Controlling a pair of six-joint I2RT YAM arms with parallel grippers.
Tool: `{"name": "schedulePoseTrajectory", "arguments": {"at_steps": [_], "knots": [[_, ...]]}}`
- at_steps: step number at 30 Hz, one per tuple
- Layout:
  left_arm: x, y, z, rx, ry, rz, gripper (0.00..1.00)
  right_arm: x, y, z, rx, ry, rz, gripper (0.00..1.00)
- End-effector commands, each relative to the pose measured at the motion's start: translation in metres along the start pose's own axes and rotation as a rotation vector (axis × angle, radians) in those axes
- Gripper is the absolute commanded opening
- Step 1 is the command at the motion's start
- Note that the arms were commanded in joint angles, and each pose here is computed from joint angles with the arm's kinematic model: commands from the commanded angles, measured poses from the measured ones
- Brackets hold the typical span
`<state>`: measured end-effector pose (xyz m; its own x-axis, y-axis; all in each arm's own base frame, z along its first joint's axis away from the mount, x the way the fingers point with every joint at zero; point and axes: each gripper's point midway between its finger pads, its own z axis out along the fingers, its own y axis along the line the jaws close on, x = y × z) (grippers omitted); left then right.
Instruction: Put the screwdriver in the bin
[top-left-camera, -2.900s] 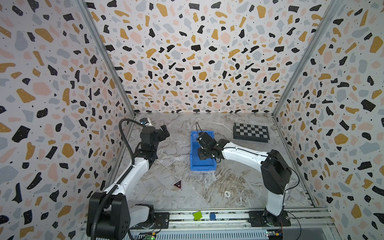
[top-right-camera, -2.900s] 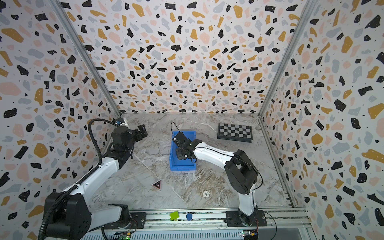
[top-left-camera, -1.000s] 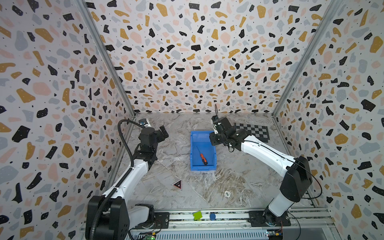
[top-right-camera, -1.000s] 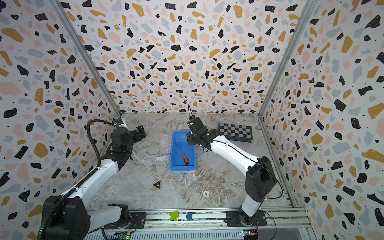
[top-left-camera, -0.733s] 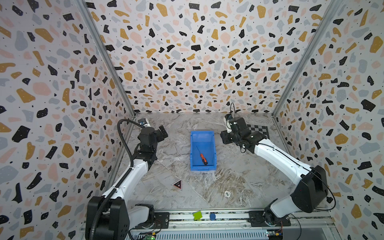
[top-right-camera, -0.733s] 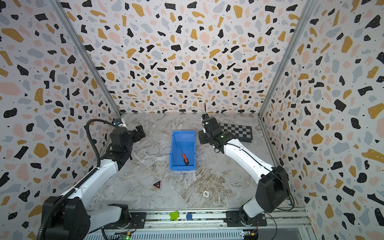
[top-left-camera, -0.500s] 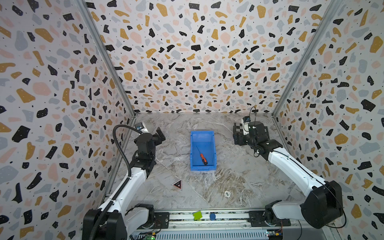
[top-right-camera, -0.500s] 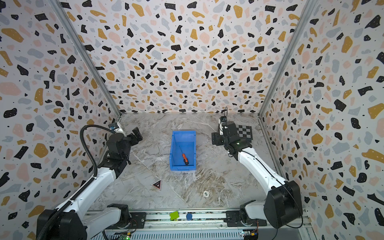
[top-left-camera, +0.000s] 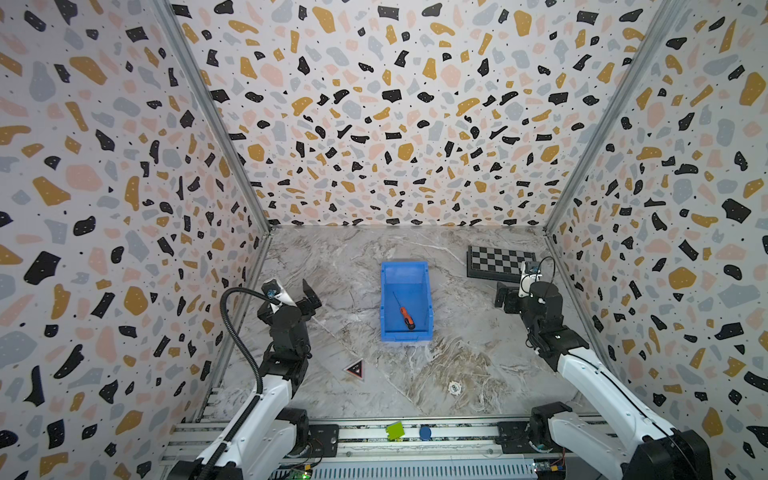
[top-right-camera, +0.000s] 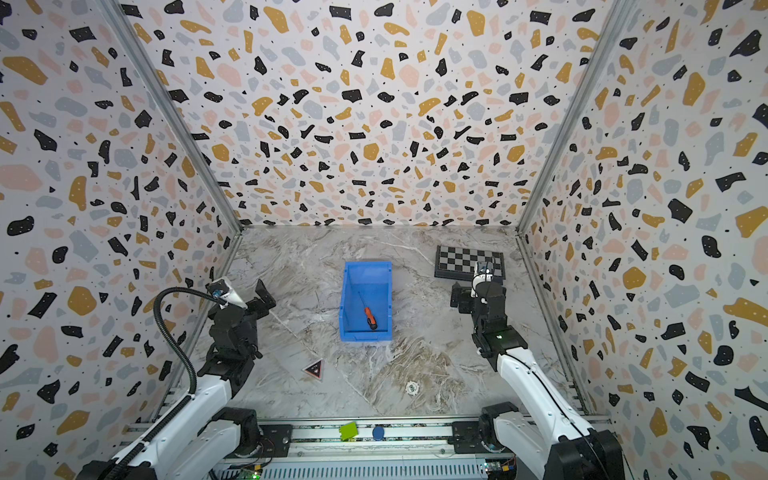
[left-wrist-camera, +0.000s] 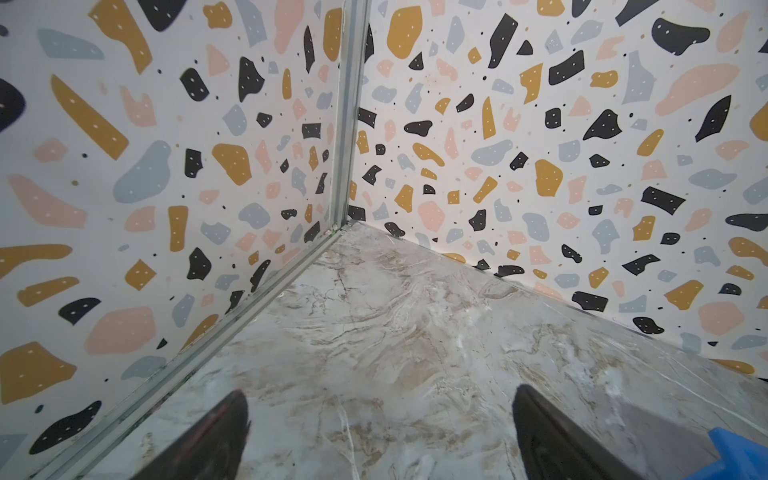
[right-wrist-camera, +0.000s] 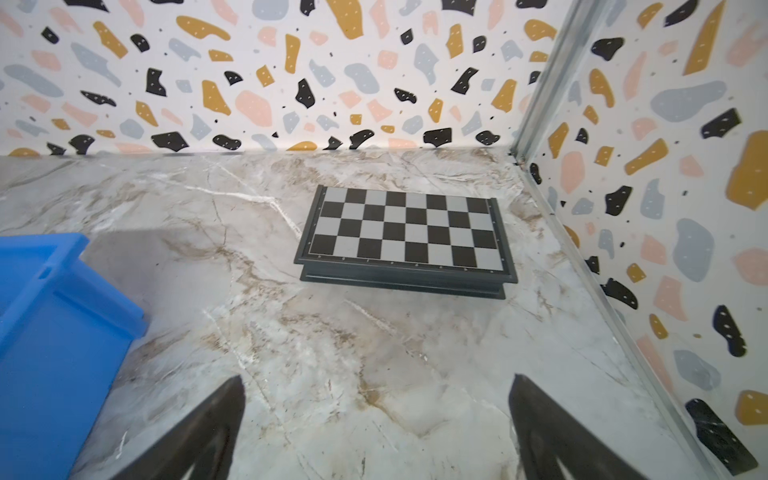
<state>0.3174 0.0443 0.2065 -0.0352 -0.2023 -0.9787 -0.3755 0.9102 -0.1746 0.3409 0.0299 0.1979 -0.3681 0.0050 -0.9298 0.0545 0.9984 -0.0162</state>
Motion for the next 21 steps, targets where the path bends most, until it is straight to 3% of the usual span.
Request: {"name": "schedulePoseTrajectory", "arguments": {"at_steps": [1,4,9,15,21], "knots": [[-0.011,0.011,-0.004,-0.048,-0.099,0.009,1.00,-0.005,-0.022,0.002,0.101,-0.066,0.032,0.99],[0.003,0.017,-0.004,-0.065,-0.096,0.020,1.00,0.008,-0.037,0.009,0.187,-0.074,0.051,0.99],[0.015,0.011,0.008,-0.055,-0.071,0.088,1.00,0.020,-0.015,0.019,0.062,-0.176,-0.084,0.99],[0.036,0.004,0.021,-0.034,-0.024,0.158,1.00,0.036,-0.009,0.031,0.034,-0.163,-0.096,0.99],[0.053,0.002,0.024,-0.012,-0.019,0.181,1.00,0.037,-0.005,0.040,0.005,-0.258,-0.112,0.99]]}}
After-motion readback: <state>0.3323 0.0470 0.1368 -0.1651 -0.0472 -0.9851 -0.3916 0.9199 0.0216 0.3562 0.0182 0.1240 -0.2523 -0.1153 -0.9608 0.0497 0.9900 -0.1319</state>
